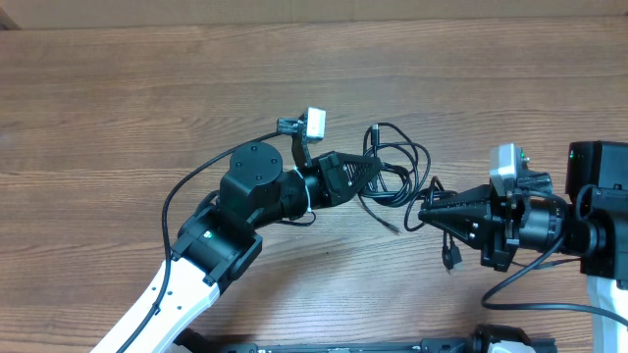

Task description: Untangle cables

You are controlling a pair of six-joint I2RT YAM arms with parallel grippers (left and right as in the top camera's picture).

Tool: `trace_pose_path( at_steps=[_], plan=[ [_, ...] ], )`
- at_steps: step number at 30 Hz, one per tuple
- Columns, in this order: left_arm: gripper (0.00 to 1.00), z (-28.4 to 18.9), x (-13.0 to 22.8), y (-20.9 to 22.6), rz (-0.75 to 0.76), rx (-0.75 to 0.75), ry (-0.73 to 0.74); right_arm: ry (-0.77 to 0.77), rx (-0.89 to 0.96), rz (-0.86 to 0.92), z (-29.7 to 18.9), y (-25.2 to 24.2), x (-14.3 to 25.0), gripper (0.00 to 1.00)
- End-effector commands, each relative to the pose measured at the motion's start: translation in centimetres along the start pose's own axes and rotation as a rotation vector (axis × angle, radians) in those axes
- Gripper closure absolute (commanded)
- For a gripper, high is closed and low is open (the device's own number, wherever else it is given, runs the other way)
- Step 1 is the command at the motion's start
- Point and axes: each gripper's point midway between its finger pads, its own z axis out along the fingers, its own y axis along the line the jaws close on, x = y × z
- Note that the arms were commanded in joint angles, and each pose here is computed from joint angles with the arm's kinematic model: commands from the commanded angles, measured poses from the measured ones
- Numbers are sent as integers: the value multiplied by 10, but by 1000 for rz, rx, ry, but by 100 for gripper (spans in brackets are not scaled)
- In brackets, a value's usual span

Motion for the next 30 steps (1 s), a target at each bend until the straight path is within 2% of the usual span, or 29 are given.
trace_pose_path(
  at_steps=[1, 7, 12, 14, 16, 20, 22, 24, 26, 30],
  plan=[
    [96, -1, -13, 0, -25, -19, -62, -60, -54, -75, -1, 16, -13, 96],
    [96, -3, -25, 4, -90, -37, -121, -33, -45, -127, 0, 20, -4, 96],
    [96, -8, -36, 4, -78, -27, -145, 20, -15, -105, 0, 14, 5, 96],
    [96, -9, -38, -1, -35, -7, -145, 50, 4, -74, 0, 11, 10, 91],
    [96, -10, -39, -9, 35, 27, -140, 85, 28, -34, -1, 7, 16, 78],
    [96, -11, -39, -23, 132, 77, -134, 126, 60, 27, -2, 2, 23, 62],
    [96, -11, -39, -24, 163, 82, -136, 137, 70, 47, -2, 0, 25, 47],
    [96, -11, -38, -24, 188, 82, -133, 141, 73, 51, -2, 0, 25, 39],
    [96, -11, -35, -26, 226, 91, -119, 141, 73, 50, -2, 0, 25, 25],
    [96, -11, -32, -31, 293, 110, -103, 134, 83, 95, -2, -3, 23, 10]
  ],
)
